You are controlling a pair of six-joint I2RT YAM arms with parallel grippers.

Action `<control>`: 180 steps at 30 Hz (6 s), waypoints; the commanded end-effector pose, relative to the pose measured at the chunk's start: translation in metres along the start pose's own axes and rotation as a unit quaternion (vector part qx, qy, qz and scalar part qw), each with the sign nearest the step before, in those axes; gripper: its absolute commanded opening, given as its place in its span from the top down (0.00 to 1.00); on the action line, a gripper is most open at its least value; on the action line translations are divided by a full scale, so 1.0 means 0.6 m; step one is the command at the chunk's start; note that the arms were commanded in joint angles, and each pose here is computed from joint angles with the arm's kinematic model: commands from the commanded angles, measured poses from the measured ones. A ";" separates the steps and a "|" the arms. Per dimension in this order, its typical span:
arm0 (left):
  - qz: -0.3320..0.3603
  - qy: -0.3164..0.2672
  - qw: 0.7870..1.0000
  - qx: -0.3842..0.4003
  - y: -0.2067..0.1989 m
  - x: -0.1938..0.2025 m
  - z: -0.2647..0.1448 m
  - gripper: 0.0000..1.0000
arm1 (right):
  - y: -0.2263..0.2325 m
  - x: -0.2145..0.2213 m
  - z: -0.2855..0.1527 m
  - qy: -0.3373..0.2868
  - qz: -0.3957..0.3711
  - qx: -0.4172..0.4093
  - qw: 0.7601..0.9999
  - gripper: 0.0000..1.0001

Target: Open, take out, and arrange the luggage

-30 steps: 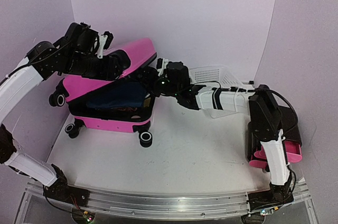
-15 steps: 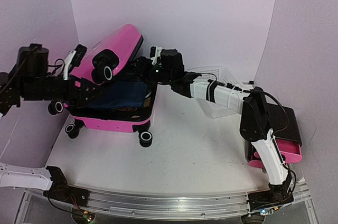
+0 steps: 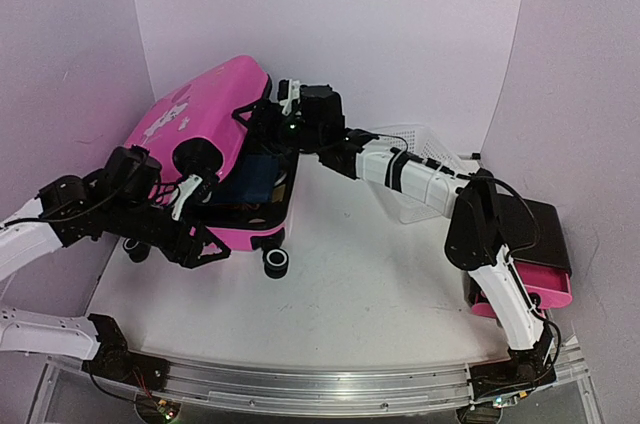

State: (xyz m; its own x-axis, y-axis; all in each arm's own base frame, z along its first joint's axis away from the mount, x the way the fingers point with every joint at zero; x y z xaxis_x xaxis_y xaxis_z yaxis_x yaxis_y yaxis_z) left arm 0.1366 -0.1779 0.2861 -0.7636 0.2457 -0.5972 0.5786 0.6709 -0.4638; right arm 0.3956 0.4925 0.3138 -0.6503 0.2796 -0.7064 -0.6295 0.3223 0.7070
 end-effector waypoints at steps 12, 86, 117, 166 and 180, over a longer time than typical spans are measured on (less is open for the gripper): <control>0.235 -0.102 0.965 0.061 0.000 0.042 0.011 0.18 | 0.081 -0.068 -0.014 -0.087 0.050 -0.072 0.992 0.27; 0.152 -0.328 0.670 -0.648 0.165 -0.269 -0.171 0.07 | -0.167 0.097 -0.159 0.213 -0.106 0.313 0.920 0.02; 0.129 -0.222 0.626 -0.736 0.204 -0.354 -0.306 0.01 | -0.234 0.184 -0.117 0.268 -0.132 0.369 0.880 0.33; 0.043 -0.199 0.979 0.018 -0.016 -0.323 -0.049 0.03 | -0.131 0.030 -0.301 0.288 -0.207 0.348 0.868 0.02; -0.055 -0.072 0.995 0.044 0.058 -0.230 0.123 0.04 | -0.293 0.002 -0.405 0.448 -0.318 0.395 0.736 0.02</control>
State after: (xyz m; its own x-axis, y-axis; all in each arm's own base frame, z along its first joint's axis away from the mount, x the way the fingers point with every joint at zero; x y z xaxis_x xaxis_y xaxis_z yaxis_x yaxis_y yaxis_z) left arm 0.2850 -0.2290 0.3019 -0.7768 0.0907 -0.6231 0.5011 0.6882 -0.5246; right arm 0.3961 0.2065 0.2230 -0.6875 -0.5649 -0.4563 -0.5588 0.8129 -0.1644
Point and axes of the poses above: each gripper's point midway between its finger pads, its own z axis out along the fingers, its own y axis along the line the jaws close on, x = y × z, the point moved 8 cm from there along -z, back along the fingers, and after that the axes turned 10 degrees about -z, right-handed, at the moved point
